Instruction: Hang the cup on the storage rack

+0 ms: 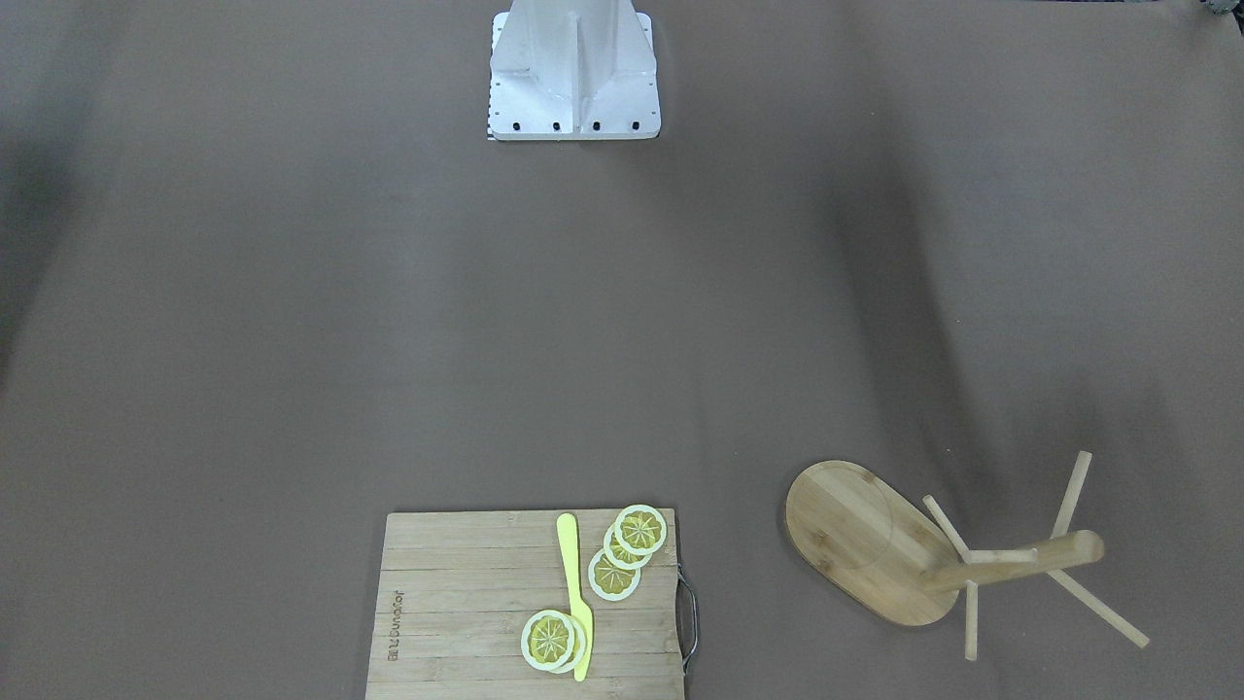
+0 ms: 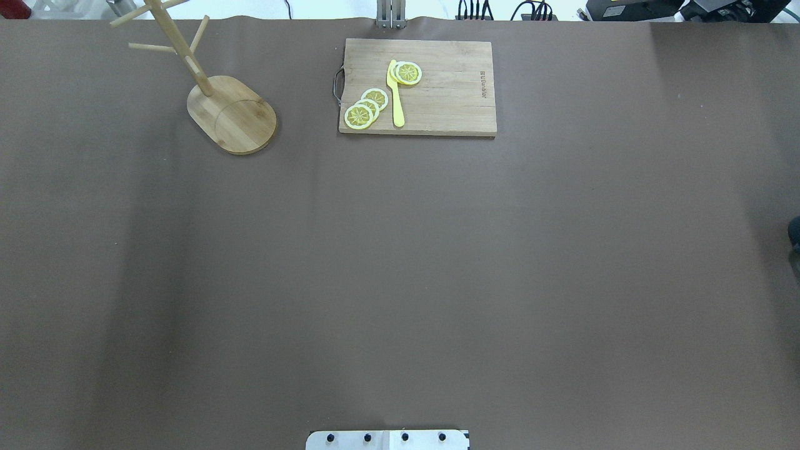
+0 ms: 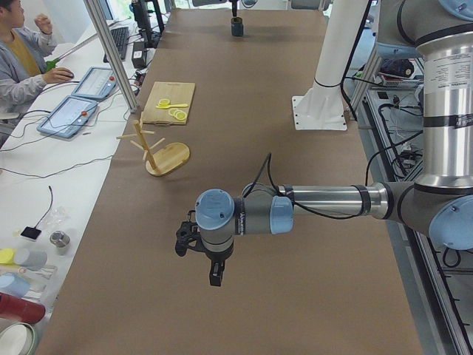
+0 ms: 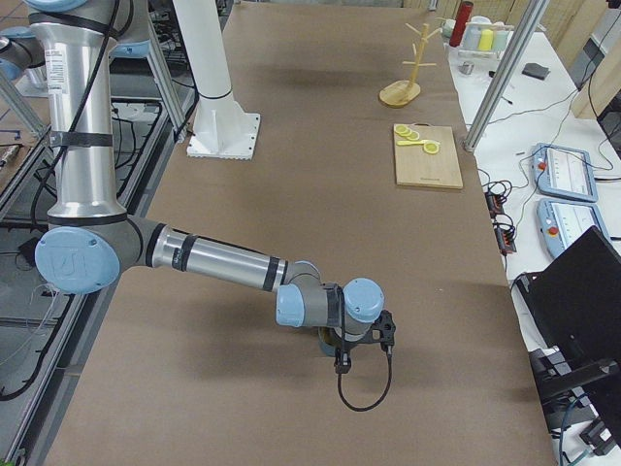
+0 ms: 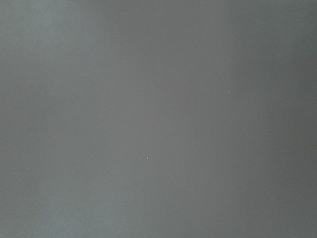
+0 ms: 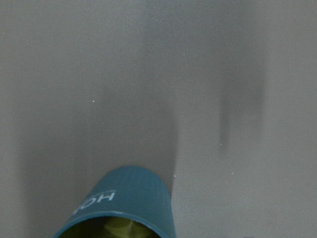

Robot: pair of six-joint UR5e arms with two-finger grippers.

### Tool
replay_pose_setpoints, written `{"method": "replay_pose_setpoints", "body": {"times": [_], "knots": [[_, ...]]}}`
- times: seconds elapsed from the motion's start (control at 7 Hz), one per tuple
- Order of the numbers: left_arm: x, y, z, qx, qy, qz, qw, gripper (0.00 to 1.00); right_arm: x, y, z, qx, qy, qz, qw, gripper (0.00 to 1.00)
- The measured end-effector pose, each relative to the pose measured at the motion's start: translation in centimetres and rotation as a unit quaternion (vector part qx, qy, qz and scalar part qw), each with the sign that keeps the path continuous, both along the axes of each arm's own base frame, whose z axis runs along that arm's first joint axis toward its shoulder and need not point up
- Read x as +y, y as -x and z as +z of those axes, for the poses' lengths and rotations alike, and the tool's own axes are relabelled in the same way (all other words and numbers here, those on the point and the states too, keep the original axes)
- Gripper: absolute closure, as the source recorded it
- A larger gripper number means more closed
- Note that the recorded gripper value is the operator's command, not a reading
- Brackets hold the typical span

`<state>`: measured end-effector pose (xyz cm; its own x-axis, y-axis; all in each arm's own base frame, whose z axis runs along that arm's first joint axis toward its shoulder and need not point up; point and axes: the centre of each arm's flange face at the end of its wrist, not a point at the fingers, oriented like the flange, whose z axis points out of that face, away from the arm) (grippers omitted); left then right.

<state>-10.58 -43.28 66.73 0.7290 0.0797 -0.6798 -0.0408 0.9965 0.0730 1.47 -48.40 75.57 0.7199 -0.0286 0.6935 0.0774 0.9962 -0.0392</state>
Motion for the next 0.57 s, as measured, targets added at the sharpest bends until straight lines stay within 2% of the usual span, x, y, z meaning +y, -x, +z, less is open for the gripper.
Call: {"method": "replay_pose_setpoints", "body": {"times": [0.14, 0.57], "knots": [[0.0, 0.0, 0.2, 0.0, 0.002, 0.0, 1.0, 0.01, -0.1, 0.2, 0.1, 0.0, 0.002, -0.001, 1.0, 1.0], [0.0, 0.0, 0.2, 0.0, 0.003, 0.0, 1.0, 0.01, -1.1, 0.6, -0.6, -0.004, -0.004, -0.003, 1.0, 1.0]]}}
